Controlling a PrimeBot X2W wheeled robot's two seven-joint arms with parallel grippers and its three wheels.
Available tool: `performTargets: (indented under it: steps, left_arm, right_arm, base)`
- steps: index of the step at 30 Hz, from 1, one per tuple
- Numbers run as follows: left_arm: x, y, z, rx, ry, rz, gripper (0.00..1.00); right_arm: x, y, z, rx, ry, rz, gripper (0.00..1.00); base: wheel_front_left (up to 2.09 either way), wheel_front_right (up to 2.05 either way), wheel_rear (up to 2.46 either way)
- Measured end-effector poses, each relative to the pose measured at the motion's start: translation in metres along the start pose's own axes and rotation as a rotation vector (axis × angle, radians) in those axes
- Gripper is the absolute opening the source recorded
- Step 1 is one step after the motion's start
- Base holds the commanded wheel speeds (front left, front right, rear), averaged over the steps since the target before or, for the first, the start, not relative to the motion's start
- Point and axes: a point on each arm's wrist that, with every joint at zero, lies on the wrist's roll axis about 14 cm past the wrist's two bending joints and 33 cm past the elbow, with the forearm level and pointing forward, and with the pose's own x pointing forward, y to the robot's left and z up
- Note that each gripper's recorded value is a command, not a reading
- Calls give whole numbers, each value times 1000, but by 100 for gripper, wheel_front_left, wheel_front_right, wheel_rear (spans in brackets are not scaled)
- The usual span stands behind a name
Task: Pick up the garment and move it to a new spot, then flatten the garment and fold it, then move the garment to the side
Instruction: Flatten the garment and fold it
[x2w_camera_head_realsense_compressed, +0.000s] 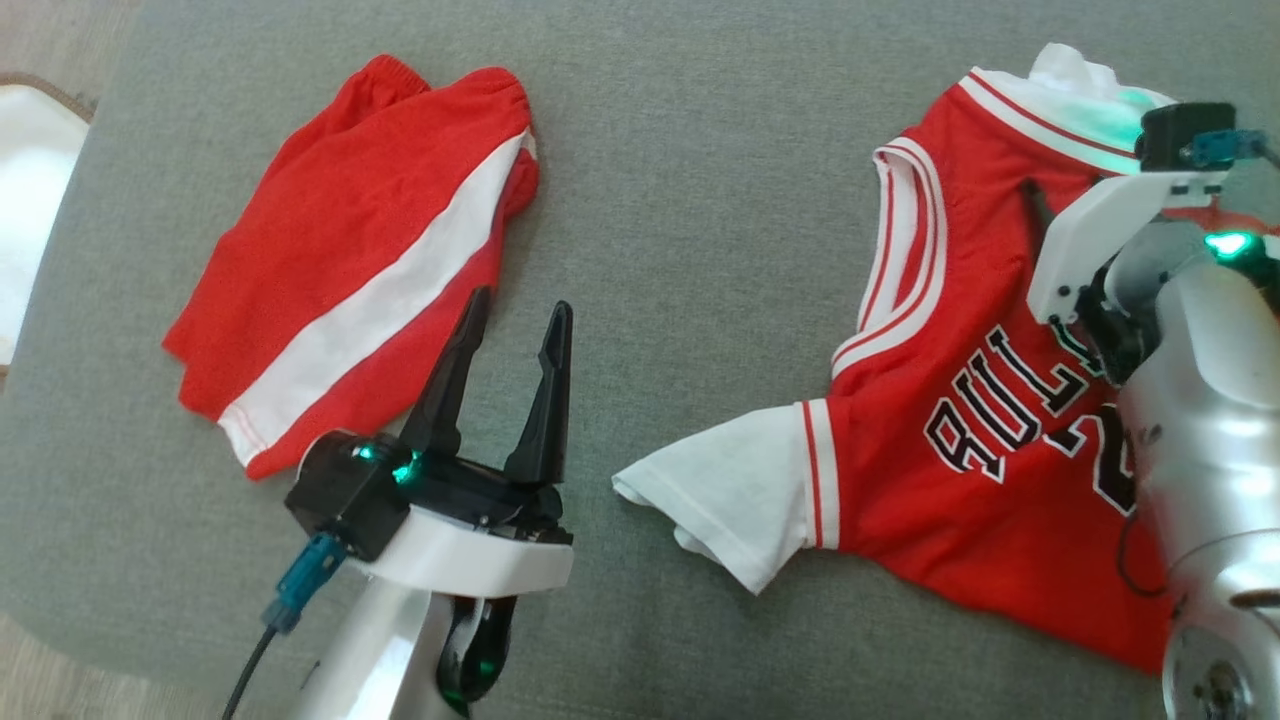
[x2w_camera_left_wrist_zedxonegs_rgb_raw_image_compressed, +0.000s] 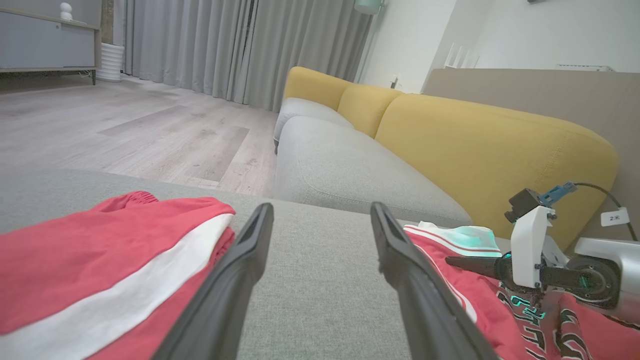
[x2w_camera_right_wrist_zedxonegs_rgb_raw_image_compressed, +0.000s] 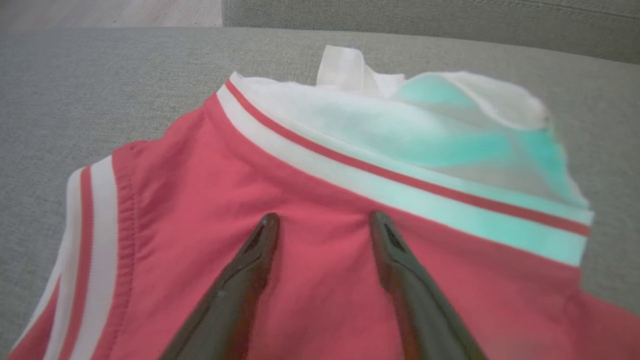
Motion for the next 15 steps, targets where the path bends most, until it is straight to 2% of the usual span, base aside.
performTargets:
  steps: [1,10,15]
  left_arm:
    - [0,0,0,0,0,0,100]
    - [-2,6,-2,-16,7,23,100]
    - [0,10,3,-61,-11,45,100]
  right_arm:
    - [0,0,0,0,0,0,0]
    - [12,8,16,-19,-93,20,0]
    - [19,20,63,-36,-251,49,0]
  base:
    - [0,0,0]
    - [0,0,0]
    - [0,0,0]
